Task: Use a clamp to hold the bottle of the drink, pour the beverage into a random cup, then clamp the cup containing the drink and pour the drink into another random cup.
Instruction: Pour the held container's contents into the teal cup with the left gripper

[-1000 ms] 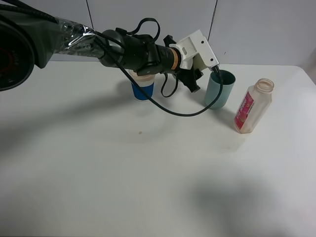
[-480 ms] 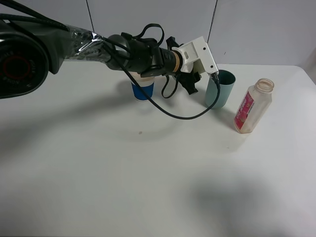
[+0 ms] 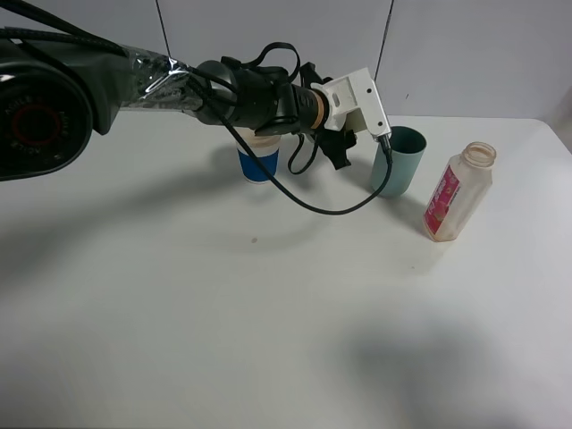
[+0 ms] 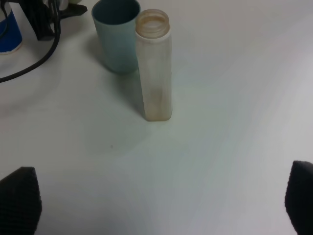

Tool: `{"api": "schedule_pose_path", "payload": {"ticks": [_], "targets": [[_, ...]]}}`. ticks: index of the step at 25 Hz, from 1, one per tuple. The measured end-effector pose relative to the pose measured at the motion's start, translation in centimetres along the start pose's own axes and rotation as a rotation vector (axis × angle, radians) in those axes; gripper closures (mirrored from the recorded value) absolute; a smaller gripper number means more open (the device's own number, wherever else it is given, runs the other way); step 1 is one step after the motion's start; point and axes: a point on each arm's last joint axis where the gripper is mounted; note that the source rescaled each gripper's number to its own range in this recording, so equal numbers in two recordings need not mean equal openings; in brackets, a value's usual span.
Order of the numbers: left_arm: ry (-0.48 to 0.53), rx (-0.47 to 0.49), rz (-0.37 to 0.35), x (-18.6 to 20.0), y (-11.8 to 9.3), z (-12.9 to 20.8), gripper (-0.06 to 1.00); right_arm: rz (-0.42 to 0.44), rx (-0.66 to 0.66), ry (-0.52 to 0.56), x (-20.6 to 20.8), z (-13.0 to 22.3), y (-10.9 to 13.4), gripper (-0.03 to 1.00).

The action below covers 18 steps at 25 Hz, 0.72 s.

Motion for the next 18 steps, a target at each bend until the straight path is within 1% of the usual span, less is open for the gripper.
{"api": "schedule_pose_path", "payload": {"ticks": [2, 6, 12, 18], "targets": [[0.005, -0.022, -0.015, 0.0, 0.5, -0.4, 0.92, 0.0, 0.0, 0.0, 0.0, 0.0, 0.0, -0.03], [-0.018, -0.045, -0.041, 0.2, 1.3, -1.3, 0.92, 0.0, 0.0, 0.0, 0.0, 0.0, 0.0, -0.03], [-0.021, -0.074, -0.033, 0.2, 0.7, -2.2, 0.92, 0.0, 0.0, 0.0, 0.0, 0.0, 0.0, -0.03], [0.001, -0.111, -0.033, 0.2, 0.7, -2.1, 0.92, 0.0, 0.0, 0.0, 0.0, 0.0, 0.0, -0.03]]}}
Point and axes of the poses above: a point on each arm's last joint axis where the gripper is mounted, x pointing back along that axis away from the gripper, y along the wrist's bending axis when the last joint is at zero, z = x × y, and after that the axes turned 13 degrees about -x, right-handed
